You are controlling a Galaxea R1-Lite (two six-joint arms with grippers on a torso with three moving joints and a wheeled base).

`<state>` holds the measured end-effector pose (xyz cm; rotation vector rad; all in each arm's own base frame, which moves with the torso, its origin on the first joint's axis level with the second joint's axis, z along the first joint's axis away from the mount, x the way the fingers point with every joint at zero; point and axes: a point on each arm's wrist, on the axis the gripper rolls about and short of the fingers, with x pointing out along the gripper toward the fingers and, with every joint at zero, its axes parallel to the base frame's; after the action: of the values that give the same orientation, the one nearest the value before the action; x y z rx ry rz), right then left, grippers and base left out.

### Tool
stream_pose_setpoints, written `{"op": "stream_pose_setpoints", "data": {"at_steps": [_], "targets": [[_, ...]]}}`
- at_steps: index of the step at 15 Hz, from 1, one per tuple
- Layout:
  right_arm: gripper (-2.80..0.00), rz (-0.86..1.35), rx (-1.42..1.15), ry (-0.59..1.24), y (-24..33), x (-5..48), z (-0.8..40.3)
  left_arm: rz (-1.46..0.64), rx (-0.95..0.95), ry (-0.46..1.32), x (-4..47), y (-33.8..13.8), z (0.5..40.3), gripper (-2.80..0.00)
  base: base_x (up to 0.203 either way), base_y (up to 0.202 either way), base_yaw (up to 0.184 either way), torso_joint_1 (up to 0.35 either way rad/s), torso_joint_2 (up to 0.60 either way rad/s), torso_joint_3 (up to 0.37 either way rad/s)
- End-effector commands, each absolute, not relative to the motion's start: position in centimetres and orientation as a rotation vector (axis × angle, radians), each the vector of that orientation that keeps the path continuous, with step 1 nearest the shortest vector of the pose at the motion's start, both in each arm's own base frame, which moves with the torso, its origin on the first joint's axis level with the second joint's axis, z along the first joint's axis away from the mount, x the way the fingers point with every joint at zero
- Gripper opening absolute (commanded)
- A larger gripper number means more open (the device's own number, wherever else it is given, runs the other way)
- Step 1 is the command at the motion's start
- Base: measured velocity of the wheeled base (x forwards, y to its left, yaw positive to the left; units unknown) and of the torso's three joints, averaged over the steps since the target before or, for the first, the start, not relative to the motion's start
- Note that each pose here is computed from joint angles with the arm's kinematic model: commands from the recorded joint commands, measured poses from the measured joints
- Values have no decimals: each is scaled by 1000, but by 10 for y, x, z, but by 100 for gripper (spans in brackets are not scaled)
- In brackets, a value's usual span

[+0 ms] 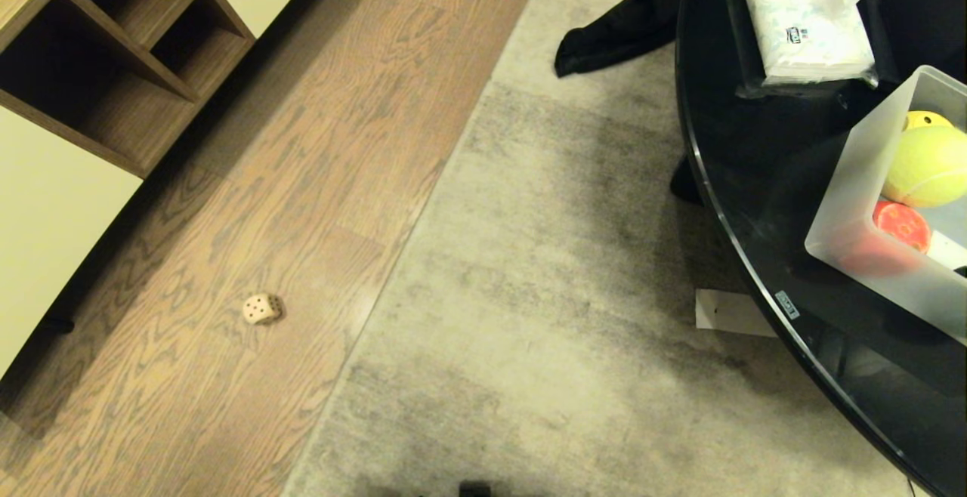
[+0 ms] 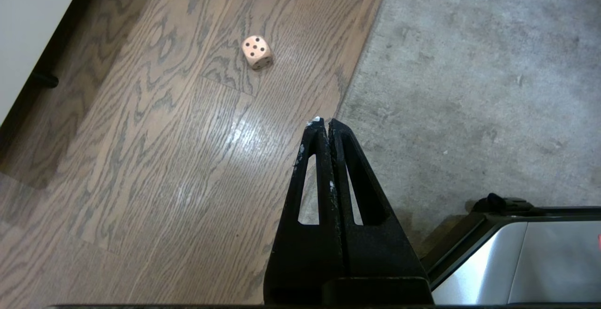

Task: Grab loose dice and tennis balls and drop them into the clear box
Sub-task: Pick up toys out of the box

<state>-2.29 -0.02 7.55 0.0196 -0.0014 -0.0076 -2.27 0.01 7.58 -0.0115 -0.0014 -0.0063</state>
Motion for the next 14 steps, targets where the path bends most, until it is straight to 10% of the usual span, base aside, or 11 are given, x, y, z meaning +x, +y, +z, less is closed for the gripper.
{"op": "stream_pose_setpoints", "data": {"at_steps": [1, 14], "targets": [[-280, -6, 20, 0, 0, -23, 75, -6, -12, 0, -23, 0, 75, -280, 0, 0, 0, 0, 0, 0], [-280, -6, 20, 0, 0, -23, 76, -6, -12, 0, -23, 0, 75, -280, 0, 0, 0, 1, 3, -127]]}}
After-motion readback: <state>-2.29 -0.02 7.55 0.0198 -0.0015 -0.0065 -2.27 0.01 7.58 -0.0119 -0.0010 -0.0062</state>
